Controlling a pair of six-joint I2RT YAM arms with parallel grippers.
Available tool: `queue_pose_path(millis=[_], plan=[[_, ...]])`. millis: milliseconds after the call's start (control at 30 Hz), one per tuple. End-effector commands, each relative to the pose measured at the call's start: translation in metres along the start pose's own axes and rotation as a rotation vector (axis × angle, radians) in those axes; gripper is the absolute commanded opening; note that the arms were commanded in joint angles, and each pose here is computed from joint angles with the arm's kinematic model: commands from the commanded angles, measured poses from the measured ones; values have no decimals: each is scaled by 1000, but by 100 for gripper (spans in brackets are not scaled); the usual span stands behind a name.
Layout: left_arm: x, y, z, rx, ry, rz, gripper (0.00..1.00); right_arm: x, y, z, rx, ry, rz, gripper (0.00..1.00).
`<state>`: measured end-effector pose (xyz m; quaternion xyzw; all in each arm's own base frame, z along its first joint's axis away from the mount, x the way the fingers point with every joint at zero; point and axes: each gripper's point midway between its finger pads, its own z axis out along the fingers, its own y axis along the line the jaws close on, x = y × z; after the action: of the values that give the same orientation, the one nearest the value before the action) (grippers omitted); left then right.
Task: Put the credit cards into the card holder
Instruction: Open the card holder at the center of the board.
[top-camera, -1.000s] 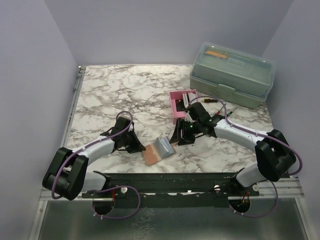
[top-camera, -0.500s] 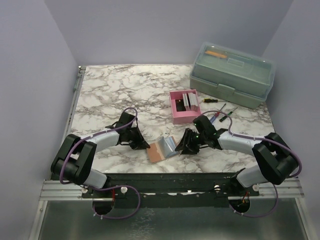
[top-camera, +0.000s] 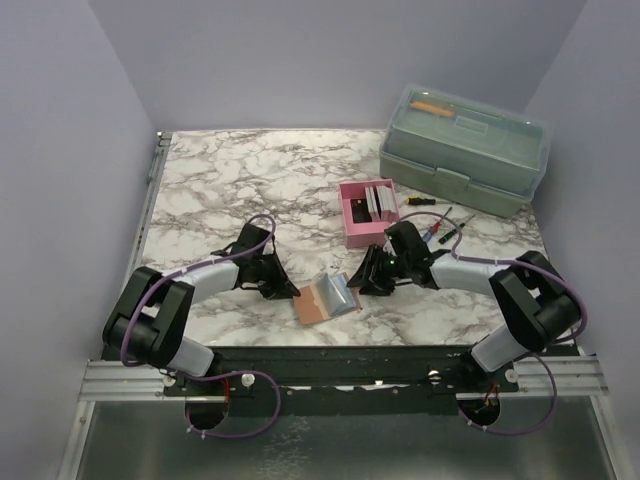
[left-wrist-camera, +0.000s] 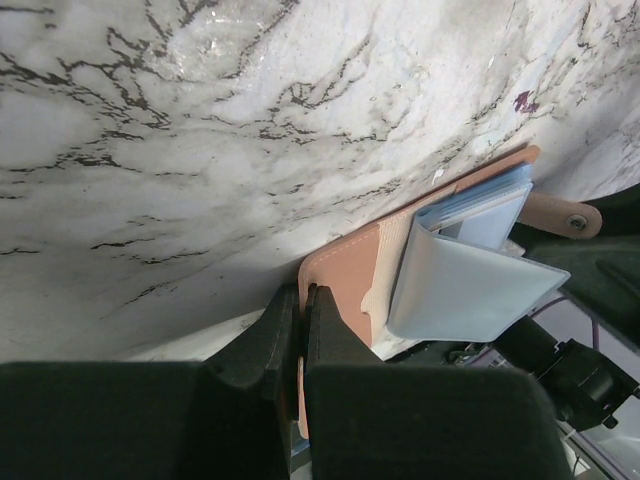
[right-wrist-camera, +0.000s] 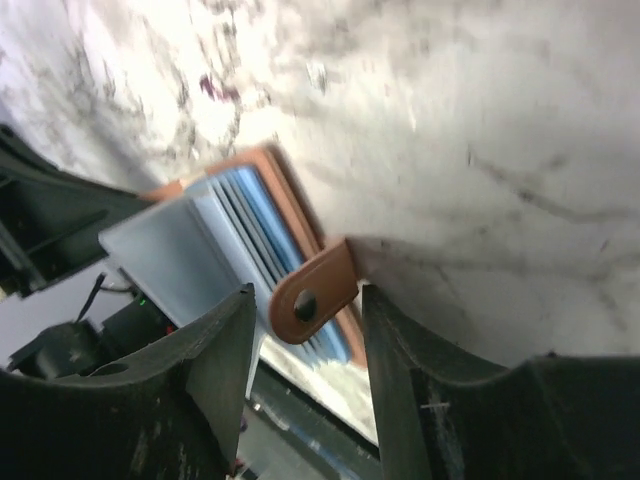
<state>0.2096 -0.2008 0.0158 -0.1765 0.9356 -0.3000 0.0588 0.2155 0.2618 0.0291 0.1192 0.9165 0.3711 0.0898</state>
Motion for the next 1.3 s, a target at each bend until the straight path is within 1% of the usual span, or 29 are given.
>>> queue_pose_path(millis=[0,100,133,200,267,300,333,400,433,500,600,700,800,833,867,1067,1133,1167,1267], plan=[[21,70,9,-256,48,-3,0,-30,-17,2,167,-73,-104,49],[18,65,9,-243,50,6,0,-42,-12,3,195,-77,-186,44],[18,63,10,-239,52,8,0,-44,-11,5,200,-74,-200,41],[15,60,10,-233,52,14,0,-42,-6,7,185,-52,-216,29],[11,57,12,-229,50,21,0,-37,2,7,163,-30,-224,21],[11,56,12,-229,52,22,0,-34,5,5,164,-26,-221,20],[10,55,13,-228,54,23,0,-31,6,2,166,-24,-216,23],[9,54,13,-228,55,21,0,-27,7,-6,160,-40,-212,43],[10,55,14,-232,57,17,0,-26,4,-9,169,-54,-210,49],[10,57,15,-236,58,15,0,-23,-3,-12,185,-51,-212,50],[9,57,16,-236,58,15,0,-14,-14,-12,214,-20,-192,46],[8,56,17,-238,57,12,0,-9,-20,-14,218,-19,-185,42],[7,54,17,-233,57,5,0,-8,-25,-14,228,-23,-190,40],[7,54,18,-233,57,3,0,-8,-27,-12,231,-21,-194,39],[6,53,18,-232,55,4,0,-9,-27,-10,235,-21,-197,35],[8,51,19,-222,72,2,0,-24,-2,-12,210,-37,-245,1],[10,45,19,-203,89,2,0,-23,8,-19,188,-29,-256,0],[11,43,17,-195,99,0,3,-21,14,-22,167,-22,-262,0],[9,28,9,-162,108,12,22,-16,32,-29,102,7,-280,0]])
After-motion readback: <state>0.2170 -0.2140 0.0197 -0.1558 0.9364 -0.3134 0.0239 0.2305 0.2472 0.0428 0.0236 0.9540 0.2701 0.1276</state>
